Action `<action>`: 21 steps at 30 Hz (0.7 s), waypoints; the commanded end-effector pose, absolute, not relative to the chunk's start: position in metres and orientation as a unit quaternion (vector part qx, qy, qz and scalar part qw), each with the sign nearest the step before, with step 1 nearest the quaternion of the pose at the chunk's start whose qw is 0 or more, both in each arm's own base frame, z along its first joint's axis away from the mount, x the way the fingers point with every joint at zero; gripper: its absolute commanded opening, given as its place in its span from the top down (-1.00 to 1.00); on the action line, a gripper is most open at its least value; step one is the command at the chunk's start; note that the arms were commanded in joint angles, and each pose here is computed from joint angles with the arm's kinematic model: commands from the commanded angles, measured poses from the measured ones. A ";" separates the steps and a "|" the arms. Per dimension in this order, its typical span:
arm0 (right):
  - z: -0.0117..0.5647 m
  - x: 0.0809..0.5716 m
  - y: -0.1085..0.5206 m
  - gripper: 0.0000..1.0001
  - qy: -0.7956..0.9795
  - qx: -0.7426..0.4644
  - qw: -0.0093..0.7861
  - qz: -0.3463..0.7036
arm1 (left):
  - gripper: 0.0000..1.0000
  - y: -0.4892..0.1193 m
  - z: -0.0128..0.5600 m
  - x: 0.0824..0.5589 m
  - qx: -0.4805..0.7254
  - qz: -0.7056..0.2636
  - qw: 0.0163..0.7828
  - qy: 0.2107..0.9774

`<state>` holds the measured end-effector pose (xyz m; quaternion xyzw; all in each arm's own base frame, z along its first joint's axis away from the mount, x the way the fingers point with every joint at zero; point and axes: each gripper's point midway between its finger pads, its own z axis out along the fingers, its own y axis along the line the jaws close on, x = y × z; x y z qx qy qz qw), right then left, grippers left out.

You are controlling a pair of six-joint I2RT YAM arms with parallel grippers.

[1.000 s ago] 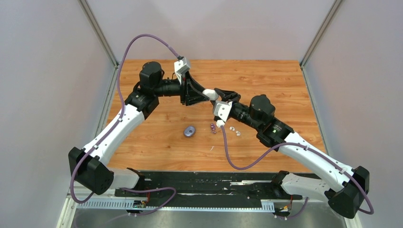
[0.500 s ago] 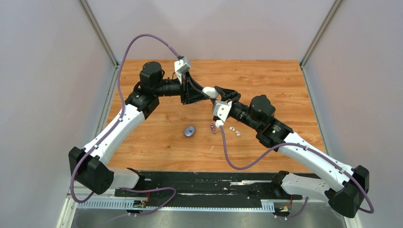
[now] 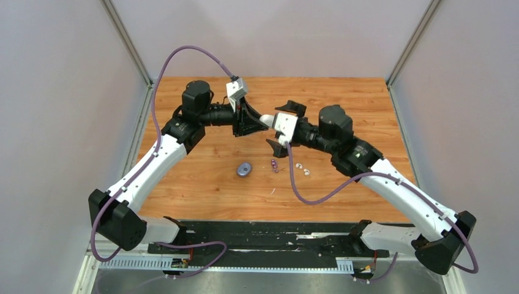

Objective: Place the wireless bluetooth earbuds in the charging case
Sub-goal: Pick up the charging case at the center of the board.

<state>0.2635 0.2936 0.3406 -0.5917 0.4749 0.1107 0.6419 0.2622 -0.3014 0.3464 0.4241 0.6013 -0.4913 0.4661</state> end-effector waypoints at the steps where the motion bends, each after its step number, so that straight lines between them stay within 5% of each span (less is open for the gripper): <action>1: 0.352 0.246 0.278 -1.00 0.565 -0.556 0.563 0.236 | 1.00 -0.292 0.335 0.258 0.493 -0.432 0.489 0.575; 7: 0.347 0.228 0.276 -0.97 0.574 -0.570 0.489 0.327 | 1.00 -0.273 0.312 0.254 0.582 -0.334 0.519 0.529; 12: 0.330 0.227 0.289 -0.69 0.570 -0.581 0.455 0.362 | 1.00 -0.265 0.312 0.250 0.627 -0.276 0.547 0.481; 21: 0.312 0.251 0.309 -0.62 0.585 -0.577 0.430 0.376 | 1.00 -0.260 0.306 0.237 0.677 -0.227 0.550 0.433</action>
